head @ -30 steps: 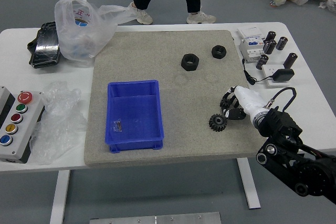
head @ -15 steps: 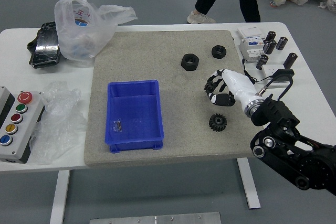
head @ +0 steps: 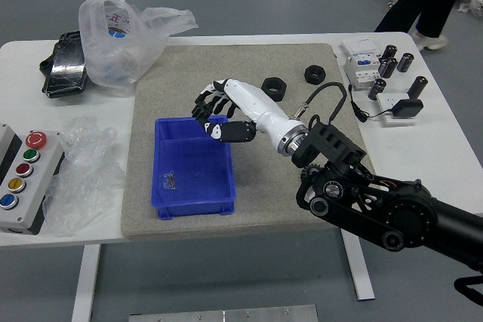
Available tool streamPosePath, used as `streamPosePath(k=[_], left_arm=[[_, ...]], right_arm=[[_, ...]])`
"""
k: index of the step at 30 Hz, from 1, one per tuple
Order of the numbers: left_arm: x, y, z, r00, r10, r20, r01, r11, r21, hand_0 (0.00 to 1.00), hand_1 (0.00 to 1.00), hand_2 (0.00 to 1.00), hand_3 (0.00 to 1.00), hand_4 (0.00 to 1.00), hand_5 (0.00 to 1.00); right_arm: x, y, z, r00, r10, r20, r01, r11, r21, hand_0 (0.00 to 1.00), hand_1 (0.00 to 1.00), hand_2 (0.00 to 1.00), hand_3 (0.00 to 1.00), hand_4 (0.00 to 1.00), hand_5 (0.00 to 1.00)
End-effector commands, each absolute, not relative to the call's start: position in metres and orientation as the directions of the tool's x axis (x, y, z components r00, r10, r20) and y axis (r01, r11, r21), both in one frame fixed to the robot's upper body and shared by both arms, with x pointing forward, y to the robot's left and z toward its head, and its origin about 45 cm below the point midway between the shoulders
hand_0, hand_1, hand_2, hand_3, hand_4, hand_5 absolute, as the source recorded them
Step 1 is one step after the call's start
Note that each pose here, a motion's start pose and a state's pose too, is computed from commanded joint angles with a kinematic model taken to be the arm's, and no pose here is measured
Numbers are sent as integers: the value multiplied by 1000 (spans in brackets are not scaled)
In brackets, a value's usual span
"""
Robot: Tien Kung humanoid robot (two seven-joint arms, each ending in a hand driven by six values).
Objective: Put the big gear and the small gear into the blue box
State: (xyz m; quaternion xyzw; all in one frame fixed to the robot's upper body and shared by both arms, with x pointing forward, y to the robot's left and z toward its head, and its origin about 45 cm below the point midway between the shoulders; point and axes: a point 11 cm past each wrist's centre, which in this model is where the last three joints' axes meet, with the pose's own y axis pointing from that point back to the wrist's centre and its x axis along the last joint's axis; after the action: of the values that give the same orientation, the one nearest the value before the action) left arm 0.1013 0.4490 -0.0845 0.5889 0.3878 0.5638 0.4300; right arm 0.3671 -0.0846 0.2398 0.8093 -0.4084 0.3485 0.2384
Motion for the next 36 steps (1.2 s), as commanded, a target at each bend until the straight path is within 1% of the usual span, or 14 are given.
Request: streamPosePath(k=[3,4,9,10,15,16,21,22,27,28,33,34,36], left_arm=[[101,449,-84,64,942,331,-27,-329,944,714,629,635,737,727,438],[101,449,-85,64,942,330,-28,-329,944,715,629,635,737,727,438],[102,448,-85,65,942,328,-30,-327,944,715,629,635,737,727,438],[102,448,-85,65,942,329,-30,-327,944,715,629,635,737,727,438],[103,448,-85,65,942,330,-30,-328,944,715,629,635,737,727,438],[103,448,-84,65,942,330,-30,-328,944,715,630,635,737,727,437],[104,447,-85,67,942,328,-33,-326,945,715,630,635,737,727,437],[104,447,-85,67,942,328,-33,-326,945,715,629,635,737,727,437],[104,447,-85,67,942,329,-32,-327,944,715,629,635,737,727,437],[104,447,-85,67,942,329,-32,-327,944,715,630,635,736,727,438],[104,447,-84,67,942,329,-34,-327,944,715,630,635,736,727,438],[104,447,-84,67,942,329,-34,-327,944,715,630,635,737,727,437],[104,447,-85,67,942,329,-34,-327,944,715,630,635,737,727,437]], right_arm=[[369,-81,237,435,-461,774,-817,-562,124,506,612,567,521,528,2],[370,-80,235,439,-448,779,-814,-565,134,563,644,605,564,524,2],[368,-76,231,469,-411,781,-796,-581,172,563,644,605,564,524,2],[368,-74,230,478,-407,779,-790,-586,179,570,672,639,622,567,12],[365,-69,230,497,-396,772,-775,-603,190,570,672,639,622,567,12],[365,-68,230,497,-392,774,-774,-604,190,609,711,684,667,504,103],[368,-69,226,489,-356,796,-775,-597,210,609,711,684,667,504,103],[368,-69,226,489,-349,800,-774,-595,214,629,746,759,708,558,85],[367,-69,224,491,-332,806,-772,-595,225,629,746,759,708,558,85],[367,-69,223,493,-330,805,-771,-595,228,637,755,769,730,583,78],[367,-69,221,498,-327,803,-770,-592,236,637,755,769,730,583,78],[367,-70,221,498,-327,803,-771,-591,237,638,758,774,748,615,65],[367,-71,221,497,-335,800,-774,-588,234,638,758,774,748,615,65]])
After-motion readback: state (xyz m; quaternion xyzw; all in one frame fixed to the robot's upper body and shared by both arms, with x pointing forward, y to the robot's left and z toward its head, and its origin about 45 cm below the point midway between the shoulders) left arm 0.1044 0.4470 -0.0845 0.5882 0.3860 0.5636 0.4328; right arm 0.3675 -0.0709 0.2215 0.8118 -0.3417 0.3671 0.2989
